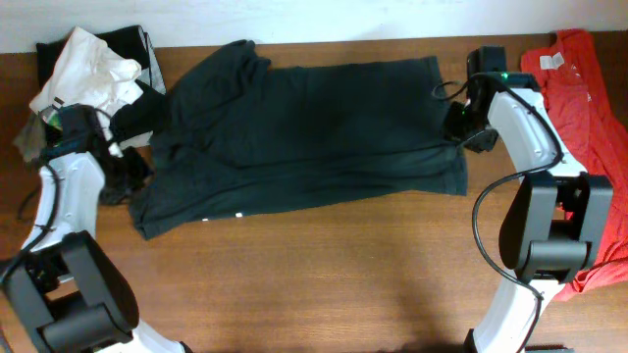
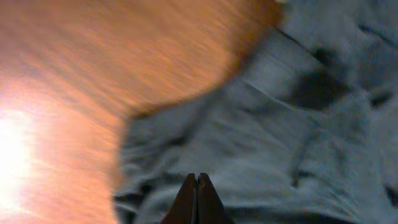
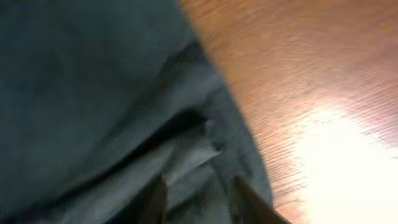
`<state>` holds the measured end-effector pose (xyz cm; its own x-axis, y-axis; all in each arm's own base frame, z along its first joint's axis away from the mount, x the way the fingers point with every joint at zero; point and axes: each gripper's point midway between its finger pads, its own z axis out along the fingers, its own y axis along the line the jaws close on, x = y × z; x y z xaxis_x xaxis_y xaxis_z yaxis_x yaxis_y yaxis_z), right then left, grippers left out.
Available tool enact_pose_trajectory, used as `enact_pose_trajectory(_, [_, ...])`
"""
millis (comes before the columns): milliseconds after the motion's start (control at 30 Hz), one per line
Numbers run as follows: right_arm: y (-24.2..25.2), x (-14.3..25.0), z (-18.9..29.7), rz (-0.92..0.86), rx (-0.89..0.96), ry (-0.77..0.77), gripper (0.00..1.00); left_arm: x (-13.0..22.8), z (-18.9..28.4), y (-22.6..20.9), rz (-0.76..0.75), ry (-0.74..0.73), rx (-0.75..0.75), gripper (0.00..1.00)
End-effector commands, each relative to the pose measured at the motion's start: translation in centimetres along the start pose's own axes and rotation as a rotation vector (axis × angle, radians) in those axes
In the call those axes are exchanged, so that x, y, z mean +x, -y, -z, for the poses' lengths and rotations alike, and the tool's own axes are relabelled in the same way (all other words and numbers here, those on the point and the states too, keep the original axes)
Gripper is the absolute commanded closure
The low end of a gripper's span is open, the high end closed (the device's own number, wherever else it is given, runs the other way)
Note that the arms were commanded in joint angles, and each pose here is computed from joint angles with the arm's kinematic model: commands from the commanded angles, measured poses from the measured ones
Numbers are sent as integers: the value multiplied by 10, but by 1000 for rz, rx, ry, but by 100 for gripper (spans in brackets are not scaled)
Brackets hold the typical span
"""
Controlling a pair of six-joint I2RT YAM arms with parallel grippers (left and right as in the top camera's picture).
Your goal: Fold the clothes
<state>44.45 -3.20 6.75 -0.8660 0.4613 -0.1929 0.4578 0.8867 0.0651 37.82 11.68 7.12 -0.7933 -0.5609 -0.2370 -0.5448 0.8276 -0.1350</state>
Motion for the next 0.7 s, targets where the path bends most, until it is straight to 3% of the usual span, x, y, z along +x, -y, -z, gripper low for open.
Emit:
enact_pose_trajectory(0, [-3, 23, -18, 13, -42, -75, 38, 16, -2, 47, -126, -41, 85, 100])
enact_pose_trajectory(67, [0, 31, -31, 13, -38, -82, 32, 22, -3, 58, -158, -47, 92, 99])
enact_pose_trajectory(167, [2, 35, -50, 12, -49, -57, 33, 29, -3, 70, -191, -53, 99, 99])
enact_pose_trajectory(300, [-2, 24, -53, 16, -66, -6, 51, 31, -4, 69, -190, -59, 97, 99])
enact_pose_trajectory(500, [0, 12, -53, 15, -46, 48, 71, 31, -5, 69, -190, -59, 95, 99])
enact_pose_trajectory(633, [-2, 7, -53, 15, -53, 69, 96, 31, -5, 69, -190, -59, 94, 99])
enact_pose_trajectory(667, [-2, 5, -53, 15, -56, 76, 96, 31, -5, 69, -191, -58, 94, 99])
